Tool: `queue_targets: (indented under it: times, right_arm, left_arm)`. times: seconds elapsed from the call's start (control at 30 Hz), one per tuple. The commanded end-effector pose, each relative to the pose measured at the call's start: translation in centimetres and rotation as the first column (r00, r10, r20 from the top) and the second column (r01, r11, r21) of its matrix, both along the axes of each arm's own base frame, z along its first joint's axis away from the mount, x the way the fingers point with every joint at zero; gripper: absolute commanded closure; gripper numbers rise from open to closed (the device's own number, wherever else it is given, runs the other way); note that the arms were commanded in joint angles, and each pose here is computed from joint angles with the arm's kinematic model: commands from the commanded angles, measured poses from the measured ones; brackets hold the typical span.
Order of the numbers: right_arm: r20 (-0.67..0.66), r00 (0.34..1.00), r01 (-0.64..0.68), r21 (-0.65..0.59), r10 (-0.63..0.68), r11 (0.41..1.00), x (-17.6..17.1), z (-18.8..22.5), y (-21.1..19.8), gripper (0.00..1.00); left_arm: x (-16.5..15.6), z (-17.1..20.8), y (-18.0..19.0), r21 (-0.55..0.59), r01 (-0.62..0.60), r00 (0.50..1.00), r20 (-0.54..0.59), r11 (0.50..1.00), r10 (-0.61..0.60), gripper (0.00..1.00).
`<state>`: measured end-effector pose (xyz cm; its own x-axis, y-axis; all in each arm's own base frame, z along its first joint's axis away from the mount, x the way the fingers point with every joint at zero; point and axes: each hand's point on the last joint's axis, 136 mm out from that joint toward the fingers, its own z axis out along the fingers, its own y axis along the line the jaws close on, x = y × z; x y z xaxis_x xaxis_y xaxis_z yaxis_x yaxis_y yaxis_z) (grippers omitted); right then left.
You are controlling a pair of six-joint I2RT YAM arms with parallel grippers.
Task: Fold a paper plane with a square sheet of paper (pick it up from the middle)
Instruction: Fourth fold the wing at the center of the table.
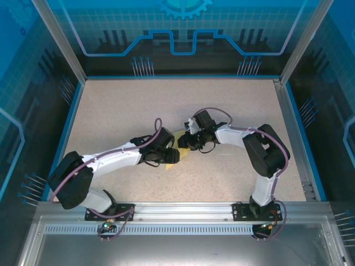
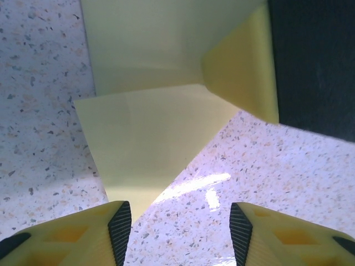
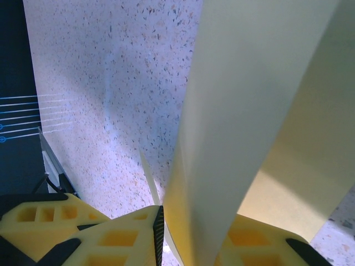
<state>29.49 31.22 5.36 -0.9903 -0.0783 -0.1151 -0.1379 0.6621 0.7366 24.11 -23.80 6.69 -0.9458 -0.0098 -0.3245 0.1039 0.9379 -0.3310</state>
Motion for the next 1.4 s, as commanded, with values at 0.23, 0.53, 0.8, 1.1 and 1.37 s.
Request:
queue_targets:
  times: [0.23,0.53,0.8,1.1,1.37]
  right_arm:
    - [-0.019,1.000,-0.019,0.001,0.019,1.000,-0.2,0.4,0.6,0.74]
    - [-0.021,1.000,-0.007,-0.001,0.007,1.000,-0.2,0.6,0.3,0.74]
    - [-0.026,1.000,0.003,-0.002,-0.003,1.000,0.1,0.5,0.1,0.73]
    - [-0.029,1.000,0.007,0.000,-0.007,1.000,0.3,0.5,0.2,0.73]
    - [-0.032,0.999,0.005,-0.004,-0.005,1.000,0.3,0.4,0.2,0.73]
  left_arm:
    - [-0.3,-2.6,0.6,0.254,-0.002,0.998,0.061,0.967,-0.014,0.46]
    - [0.9,-2.4,-0.1,0.356,-0.039,0.988,0.156,0.934,-0.018,0.51]
    - [0.8,-3.5,1.5,0.443,-0.081,0.986,0.166,0.893,0.007,0.58]
    - [0.7,-4.0,1.5,0.459,-0.072,0.987,0.162,0.886,-0.004,0.64]
    - [0.8,-4.1,1.5,0.466,-0.068,0.987,0.162,0.882,-0.010,0.76]
